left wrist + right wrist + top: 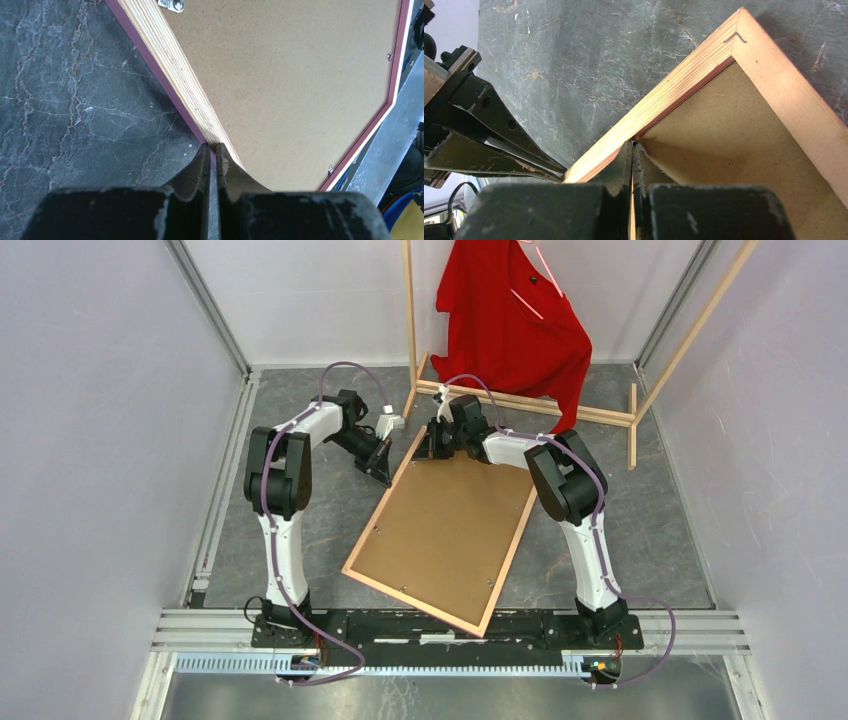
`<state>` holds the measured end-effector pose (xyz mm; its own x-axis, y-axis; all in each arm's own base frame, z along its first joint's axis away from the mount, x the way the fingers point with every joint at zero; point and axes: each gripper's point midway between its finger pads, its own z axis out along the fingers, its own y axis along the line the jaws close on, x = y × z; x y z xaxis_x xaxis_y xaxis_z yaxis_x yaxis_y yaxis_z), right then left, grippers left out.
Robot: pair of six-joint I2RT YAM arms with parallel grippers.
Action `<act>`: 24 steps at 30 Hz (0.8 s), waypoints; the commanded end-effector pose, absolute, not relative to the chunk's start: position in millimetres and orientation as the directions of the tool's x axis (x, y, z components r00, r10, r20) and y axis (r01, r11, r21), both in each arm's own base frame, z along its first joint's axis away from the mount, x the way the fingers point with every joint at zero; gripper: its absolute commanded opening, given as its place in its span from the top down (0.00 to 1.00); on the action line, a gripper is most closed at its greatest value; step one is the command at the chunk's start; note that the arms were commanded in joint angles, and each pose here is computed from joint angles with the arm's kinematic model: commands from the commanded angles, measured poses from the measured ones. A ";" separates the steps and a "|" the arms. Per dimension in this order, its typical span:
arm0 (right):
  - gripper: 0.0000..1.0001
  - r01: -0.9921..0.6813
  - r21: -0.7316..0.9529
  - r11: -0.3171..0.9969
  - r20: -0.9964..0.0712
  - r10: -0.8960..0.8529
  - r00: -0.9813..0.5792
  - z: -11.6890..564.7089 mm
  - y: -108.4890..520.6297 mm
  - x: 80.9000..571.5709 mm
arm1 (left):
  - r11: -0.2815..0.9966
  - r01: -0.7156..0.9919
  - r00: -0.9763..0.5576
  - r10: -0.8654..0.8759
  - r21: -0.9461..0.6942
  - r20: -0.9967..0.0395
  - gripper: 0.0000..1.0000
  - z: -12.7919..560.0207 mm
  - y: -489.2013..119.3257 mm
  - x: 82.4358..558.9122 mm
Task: Put the photo into the frame
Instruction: Install the photo frame at the center of the board.
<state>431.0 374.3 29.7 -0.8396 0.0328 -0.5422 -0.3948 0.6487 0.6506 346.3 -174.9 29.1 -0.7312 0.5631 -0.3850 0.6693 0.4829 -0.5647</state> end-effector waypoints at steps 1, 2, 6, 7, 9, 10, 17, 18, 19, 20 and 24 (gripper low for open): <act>1.00 -0.402 0.649 0.646 -0.503 -0.032 -0.864 15.0 388.8 404.7 | 0.479 0.713 -0.687 0.623 -0.512 -0.374 0.89 17.1 -172.2 341.6; 1.00 -0.401 0.650 0.646 -0.502 -0.032 -0.864 14.4 389.4 403.8 | 0.478 0.714 -0.685 0.625 -0.511 -0.374 0.89 17.2 -172.3 341.3; 1.00 -0.394 0.661 0.639 -0.497 -0.021 -0.867 14.7 393.2 401.9 | 0.474 0.720 -0.680 0.629 -0.507 -0.377 0.89 18.0 -173.7 341.6; 1.00 -0.394 0.663 0.637 -0.496 -0.020 -0.868 14.4 394.4 401.4 | 0.473 0.722 -0.678 0.630 -0.506 -0.378 0.89 18.3 -174.2 341.6; 1.00 -0.395 0.666 0.633 -0.496 -0.021 -0.868 14.8 396.0 400.6 | 0.472 0.723 -0.677 0.632 -0.505 -0.378 0.89 18.3 -174.3 340.7; 1.00 -0.397 0.669 0.628 -0.495 -0.021 -0.868 15.6 397.4 399.4 | 0.473 0.724 -0.676 0.633 -0.503 -0.377 0.89 18.3 -174.0 340.7; 1.00 -0.421 0.684 0.596 -0.498 -0.039 -0.866 21.1 405.9 395.5 | 0.469 0.727 -0.672 0.636 -0.502 -0.378 0.89 19.8 -172.9 337.3; 1.00 -0.430 0.685 0.588 -0.505 -0.041 -0.862 25.4 407.4 396.4 | 0.468 0.728 -0.670 0.638 -0.500 -0.379 0.89 20.7 -172.7 336.8; 1.00 -0.444 0.685 0.578 -0.516 -0.047 -0.855 30.6 409.8 397.9 | 0.465 0.730 -0.668 0.641 -0.500 -0.379 0.90 22.7 -172.2 335.5; 1.00 -0.454 0.683 0.572 -0.520 -0.055 -0.852 34.5 411.4 399.6 | 0.461 0.731 -0.666 0.641 -0.503 -0.381 0.90 25.1 -172.0 334.5; 0.66 -0.487 0.634 0.601 -0.577 -0.053 -0.815 61.6 402.6 421.5 | 0.459 0.744 -0.657 0.636 -0.486 -0.405 0.89 40.4 -167.2 337.8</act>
